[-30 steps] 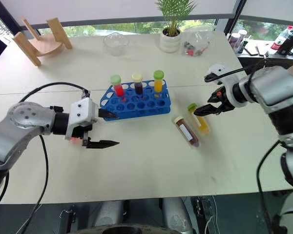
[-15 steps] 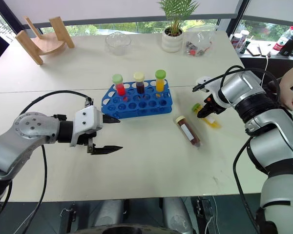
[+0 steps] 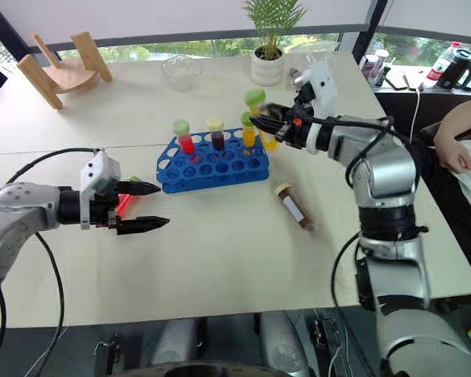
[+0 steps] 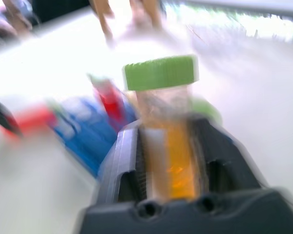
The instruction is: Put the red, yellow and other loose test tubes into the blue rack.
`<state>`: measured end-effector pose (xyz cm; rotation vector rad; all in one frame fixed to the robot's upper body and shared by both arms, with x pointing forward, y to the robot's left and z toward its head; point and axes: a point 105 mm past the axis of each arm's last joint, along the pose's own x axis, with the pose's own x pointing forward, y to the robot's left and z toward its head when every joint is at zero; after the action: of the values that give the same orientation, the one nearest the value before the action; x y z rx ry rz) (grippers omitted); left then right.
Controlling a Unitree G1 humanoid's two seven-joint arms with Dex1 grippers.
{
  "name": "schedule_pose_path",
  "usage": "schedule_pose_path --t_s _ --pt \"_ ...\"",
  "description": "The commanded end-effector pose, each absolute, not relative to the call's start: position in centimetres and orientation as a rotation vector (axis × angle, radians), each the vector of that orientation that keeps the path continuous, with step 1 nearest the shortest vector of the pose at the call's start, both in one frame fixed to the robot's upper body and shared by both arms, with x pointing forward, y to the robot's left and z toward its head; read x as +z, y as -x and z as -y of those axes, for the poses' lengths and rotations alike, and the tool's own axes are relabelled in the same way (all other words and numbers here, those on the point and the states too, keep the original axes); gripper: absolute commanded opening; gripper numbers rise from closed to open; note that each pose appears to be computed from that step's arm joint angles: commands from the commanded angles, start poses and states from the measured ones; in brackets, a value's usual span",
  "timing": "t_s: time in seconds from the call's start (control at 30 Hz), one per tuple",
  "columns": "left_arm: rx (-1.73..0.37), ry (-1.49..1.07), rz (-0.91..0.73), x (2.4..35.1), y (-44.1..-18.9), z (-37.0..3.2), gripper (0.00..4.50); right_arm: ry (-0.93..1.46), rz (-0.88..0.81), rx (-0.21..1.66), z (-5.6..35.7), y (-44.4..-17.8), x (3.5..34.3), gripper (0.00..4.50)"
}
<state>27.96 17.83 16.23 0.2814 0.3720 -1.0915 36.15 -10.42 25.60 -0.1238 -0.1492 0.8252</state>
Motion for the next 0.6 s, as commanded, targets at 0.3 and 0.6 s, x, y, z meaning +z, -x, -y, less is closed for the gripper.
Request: schedule_pose_path --t_s 0.3,0.6 --pt "-1.122 -0.405 -0.346 18.7 -29.2 -17.5 4.50 -0.034 0.287 0.547 9.1 -36.4 21.6 0.80" --pt "-1.109 -0.404 -0.330 18.3 -29.4 -16.9 4.50 0.020 0.261 0.531 9.2 -37.8 19.3 0.80"
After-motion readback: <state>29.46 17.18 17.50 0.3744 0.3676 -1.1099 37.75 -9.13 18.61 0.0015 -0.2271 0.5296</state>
